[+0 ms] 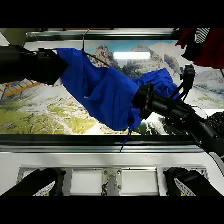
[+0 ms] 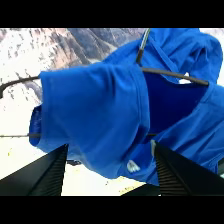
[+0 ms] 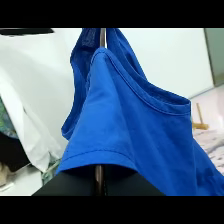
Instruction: Fold the clothes and pants, and hang the long-sleeved shirts on hangers.
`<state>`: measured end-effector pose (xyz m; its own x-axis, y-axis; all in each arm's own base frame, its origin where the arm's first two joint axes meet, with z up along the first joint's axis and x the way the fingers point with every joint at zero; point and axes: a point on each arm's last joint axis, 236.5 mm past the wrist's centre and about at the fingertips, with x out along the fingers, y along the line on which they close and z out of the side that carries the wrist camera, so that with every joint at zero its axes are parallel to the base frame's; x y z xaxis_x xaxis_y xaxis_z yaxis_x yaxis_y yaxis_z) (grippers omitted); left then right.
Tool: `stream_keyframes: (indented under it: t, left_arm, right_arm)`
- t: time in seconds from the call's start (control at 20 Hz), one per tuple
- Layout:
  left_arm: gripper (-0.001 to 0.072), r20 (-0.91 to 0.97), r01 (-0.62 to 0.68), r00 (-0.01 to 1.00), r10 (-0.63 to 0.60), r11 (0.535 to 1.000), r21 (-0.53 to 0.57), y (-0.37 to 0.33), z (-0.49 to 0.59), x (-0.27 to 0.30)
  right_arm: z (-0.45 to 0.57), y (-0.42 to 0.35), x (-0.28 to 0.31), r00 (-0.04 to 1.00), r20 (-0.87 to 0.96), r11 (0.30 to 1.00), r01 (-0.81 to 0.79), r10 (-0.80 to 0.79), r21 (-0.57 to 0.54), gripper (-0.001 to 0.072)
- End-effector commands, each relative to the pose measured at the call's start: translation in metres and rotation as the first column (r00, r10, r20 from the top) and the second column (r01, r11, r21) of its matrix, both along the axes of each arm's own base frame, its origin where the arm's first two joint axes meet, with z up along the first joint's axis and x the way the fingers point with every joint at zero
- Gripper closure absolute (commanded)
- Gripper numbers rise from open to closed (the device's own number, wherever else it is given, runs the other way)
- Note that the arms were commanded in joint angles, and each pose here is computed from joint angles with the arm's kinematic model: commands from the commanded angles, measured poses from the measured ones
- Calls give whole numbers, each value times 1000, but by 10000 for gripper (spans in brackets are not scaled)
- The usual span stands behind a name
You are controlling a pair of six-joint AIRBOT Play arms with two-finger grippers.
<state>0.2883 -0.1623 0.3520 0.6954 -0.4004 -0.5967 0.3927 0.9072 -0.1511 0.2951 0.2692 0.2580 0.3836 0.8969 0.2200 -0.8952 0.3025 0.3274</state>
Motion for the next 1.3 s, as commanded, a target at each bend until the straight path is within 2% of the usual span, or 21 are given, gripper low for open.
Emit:
stream_keyframes:
  t: [0.0,0.05,0.1,0.15,0.2,0.3,0.4,0.55,0.7,0.95,1.15,1.25]
  left_arm:
    - [157,50,-63,997,64,998,-26,25,16,-3]
    - [166,55,-82,995,84,996,-28,31,18,-2]
    - [318,54,-104,993,105,994,-28,38,18,0]
    - [543,53,-117,991,119,993,-29,42,18,2]
    - [695,54,-123,991,125,992,-27,44,17,3]
    - [696,49,-121,991,122,993,-18,43,14,7]
    - [696,29,-120,992,120,993,-9,40,8,13]
    - [696,-8,-116,993,117,993,11,33,-7,27]
    - [696,-46,-100,994,102,994,43,26,-24,42]
    - [696,-95,-84,991,92,993,84,18,-48,63]
    - [696,-112,-64,991,77,992,112,14,-60,74]
    - [696,-97,-56,993,67,992,117,12,-61,80]
  right_arm:
    - [-9,-3,15,997,-29,993,65,-68,-103,712]
    - [-9,-5,21,995,-32,986,86,-92,-145,713]
    - [-4,-8,26,993,-24,978,111,-117,-175,712]
    - [3,-15,33,989,-9,971,140,-145,-194,712]
    - [13,-26,43,982,-11,964,181,-187,-197,713]
    - [34,-61,67,953,4,929,297,-304,-220,713]
    - [50,-107,89,899,27,861,428,-438,-276,713]
    - [81,-196,111,757,62,705,633,-651,-321,713]
    - [124,-275,109,599,137,550,788,-789,-277,713]
    - [177,-407,73,250,113,232,960,-961,-154,713]
    - [190,-503,25,-80,88,-96,975,-993,-200,713]
    - [200,-539,2,-216,109,-236,945,-970,-226,712]
